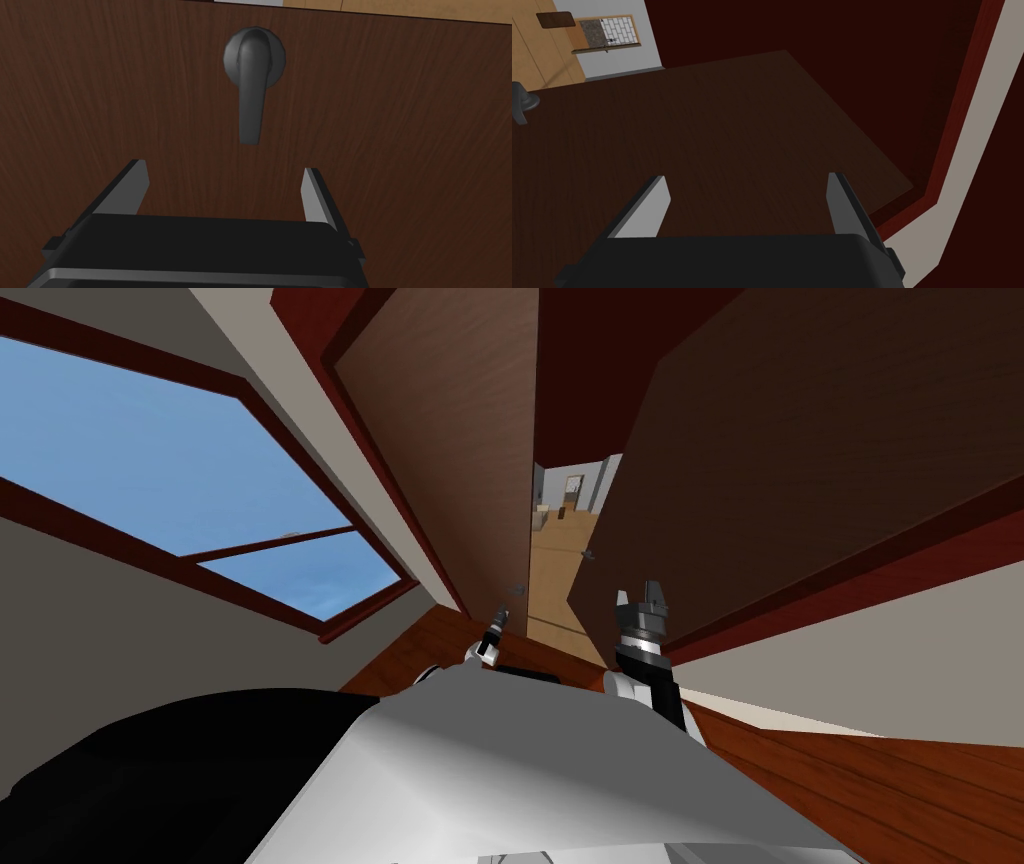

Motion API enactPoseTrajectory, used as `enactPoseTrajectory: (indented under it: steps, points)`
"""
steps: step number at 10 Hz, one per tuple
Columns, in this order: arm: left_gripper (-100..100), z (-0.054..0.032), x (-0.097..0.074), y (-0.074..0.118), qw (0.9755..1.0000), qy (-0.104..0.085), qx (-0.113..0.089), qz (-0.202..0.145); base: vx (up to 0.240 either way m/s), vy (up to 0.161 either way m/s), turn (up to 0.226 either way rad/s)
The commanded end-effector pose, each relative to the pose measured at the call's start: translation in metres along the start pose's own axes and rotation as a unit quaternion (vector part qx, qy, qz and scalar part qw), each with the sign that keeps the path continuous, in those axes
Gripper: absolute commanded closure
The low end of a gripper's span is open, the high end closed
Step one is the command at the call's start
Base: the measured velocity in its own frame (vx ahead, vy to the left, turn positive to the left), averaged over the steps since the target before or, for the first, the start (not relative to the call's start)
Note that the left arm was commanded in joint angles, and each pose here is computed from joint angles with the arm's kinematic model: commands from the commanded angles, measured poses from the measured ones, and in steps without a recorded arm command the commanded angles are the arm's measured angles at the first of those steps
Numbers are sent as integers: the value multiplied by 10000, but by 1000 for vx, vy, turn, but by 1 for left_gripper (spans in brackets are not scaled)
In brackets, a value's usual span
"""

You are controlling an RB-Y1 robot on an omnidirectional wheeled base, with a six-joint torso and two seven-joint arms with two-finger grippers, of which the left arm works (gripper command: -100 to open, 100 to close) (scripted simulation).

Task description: Push the door open

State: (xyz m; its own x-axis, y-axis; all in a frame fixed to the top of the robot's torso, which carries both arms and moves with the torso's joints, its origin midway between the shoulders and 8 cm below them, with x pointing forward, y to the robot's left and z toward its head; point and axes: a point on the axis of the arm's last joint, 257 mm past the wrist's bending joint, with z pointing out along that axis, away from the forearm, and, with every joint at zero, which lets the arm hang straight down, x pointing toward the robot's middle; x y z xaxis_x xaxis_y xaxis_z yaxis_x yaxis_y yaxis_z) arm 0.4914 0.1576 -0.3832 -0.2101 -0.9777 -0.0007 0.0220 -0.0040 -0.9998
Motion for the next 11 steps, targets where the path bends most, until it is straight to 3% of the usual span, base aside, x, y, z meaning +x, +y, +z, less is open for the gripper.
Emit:
enactPoseTrajectory:
  steps: [1,3,11]
  points:
    - [-100,0,10,54,10000,19,-78,-2,43,45,-34]
    - [-100,-10,-28,49,10000,-16,-60,23,72,-4,-23]
    - [-100,-42,-49,81,9999,-117,-76,-17,196,-34,-28]
